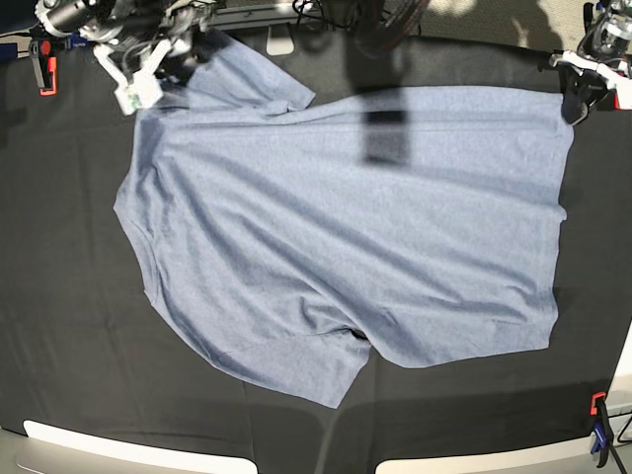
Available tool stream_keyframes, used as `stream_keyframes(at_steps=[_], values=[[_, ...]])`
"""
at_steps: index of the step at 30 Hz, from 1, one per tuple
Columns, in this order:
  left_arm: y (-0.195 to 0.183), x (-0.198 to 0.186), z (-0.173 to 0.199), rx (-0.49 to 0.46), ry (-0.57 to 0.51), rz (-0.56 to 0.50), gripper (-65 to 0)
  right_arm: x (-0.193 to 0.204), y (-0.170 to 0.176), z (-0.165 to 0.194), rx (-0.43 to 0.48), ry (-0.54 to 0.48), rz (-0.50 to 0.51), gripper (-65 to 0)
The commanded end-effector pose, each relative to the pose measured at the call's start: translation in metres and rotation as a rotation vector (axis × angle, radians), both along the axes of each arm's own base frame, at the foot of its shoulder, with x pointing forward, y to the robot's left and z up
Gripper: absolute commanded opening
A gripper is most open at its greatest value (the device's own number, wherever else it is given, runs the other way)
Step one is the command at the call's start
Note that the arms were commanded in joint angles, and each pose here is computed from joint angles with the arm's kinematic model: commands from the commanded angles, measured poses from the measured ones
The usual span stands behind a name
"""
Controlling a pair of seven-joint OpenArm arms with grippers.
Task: Layout the t-shirt on the table in an organized manner, then fold the t-shirt properly
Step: 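Pull the sleeve edge with the right gripper away from the left gripper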
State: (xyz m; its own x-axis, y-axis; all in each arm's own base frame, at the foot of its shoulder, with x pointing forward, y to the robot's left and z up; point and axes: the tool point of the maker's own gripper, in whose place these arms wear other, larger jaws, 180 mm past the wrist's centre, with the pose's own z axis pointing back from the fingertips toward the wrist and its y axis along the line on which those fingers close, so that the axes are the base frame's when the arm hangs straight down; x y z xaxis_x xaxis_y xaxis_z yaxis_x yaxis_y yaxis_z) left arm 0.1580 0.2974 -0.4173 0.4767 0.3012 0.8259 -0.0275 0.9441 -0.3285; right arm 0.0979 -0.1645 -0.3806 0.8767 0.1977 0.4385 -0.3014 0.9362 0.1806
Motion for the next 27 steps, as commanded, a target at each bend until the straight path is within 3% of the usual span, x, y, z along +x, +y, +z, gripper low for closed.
stream_keyframes(at_steps=[1,5,9,15,20,27], values=[[0.006,0.001,0.006,0.005,-0.017,0.009,-65.0,0.002,-0.002,0.004,-0.024,-0.02,0.023,-38.4],[0.007,0.002,0.007,0.006,-0.024,0.011,-65.0,0.001,-0.011,0.003,-0.07,-0.017,0.034,-38.5],[0.007,0.002,0.007,0.006,-0.025,0.011,-65.0,0.01,-0.004,0.013,-0.018,-0.062,0.05,-38.5],[0.007,0.002,0.007,0.006,-0.025,0.011,-65.0,0.027,0.007,0.043,-0.017,-0.175,0.087,-38.5],[0.007,0.003,0.009,0.006,-0.032,0.014,-65.0,0.025,0.025,0.038,-0.003,-0.16,0.15,-38.5],[0.008,0.003,0.01,0.006,-0.042,0.018,-65.0,0.02,0.037,0.02,-0.165,-0.129,0.345,-38.5]])
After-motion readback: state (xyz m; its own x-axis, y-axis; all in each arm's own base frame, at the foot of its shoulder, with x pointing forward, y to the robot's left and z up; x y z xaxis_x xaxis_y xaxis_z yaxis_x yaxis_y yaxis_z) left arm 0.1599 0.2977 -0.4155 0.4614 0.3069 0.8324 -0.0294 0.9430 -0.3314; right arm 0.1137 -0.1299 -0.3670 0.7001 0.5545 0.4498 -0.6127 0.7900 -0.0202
